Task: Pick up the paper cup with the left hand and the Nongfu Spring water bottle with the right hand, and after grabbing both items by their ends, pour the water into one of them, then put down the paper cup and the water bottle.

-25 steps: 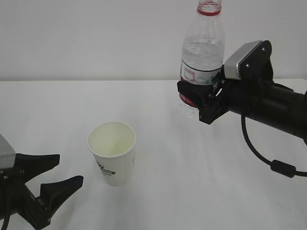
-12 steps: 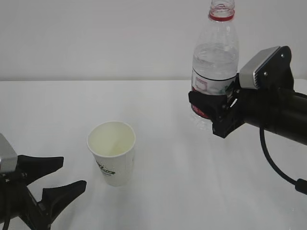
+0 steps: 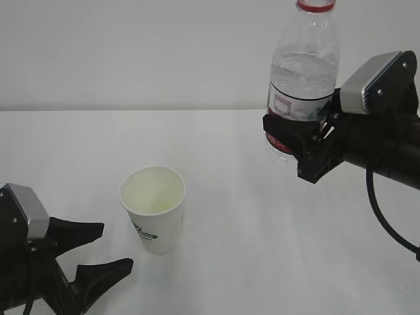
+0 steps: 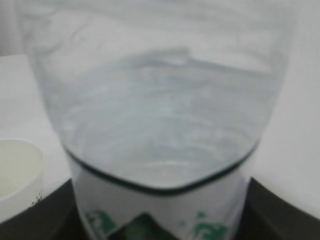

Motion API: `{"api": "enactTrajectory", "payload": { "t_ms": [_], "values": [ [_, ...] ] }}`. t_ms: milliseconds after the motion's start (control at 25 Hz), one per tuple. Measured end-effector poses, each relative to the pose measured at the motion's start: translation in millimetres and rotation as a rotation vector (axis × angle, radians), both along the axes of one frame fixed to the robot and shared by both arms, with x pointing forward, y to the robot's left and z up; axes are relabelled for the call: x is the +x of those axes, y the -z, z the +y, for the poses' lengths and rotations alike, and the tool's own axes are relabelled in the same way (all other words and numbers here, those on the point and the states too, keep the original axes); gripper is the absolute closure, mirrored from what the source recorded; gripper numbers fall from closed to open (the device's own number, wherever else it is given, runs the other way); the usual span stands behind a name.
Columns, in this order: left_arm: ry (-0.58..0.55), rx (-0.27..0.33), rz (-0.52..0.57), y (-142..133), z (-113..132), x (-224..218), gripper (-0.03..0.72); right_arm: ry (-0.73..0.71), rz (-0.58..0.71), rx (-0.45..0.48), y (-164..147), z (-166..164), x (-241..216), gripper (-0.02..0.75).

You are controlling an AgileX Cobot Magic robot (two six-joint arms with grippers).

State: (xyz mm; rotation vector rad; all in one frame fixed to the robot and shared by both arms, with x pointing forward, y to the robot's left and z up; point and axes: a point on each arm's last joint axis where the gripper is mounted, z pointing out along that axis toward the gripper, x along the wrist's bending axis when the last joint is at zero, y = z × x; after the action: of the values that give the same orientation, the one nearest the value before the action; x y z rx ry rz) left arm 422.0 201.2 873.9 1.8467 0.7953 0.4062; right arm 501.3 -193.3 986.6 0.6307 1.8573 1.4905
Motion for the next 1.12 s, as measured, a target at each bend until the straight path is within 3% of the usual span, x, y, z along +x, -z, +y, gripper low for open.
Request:
{"api": "enactTrajectory", "payload": {
  "t_ms": [280, 1120],
  "values": [
    [0.002, 0.001, 0.005, 5.2, -2.7, 8.8, -0.001, 0.008, 0.011, -0.013, 0.8, -0.8, 0.0, 0.267],
    [0.0, -0.02, -0.029, 13.0, -12.9, 42.6, -0.003, 0.008, 0.009, -0.013, 0.4, -0.8, -0.1, 0.267]
  ]
}}
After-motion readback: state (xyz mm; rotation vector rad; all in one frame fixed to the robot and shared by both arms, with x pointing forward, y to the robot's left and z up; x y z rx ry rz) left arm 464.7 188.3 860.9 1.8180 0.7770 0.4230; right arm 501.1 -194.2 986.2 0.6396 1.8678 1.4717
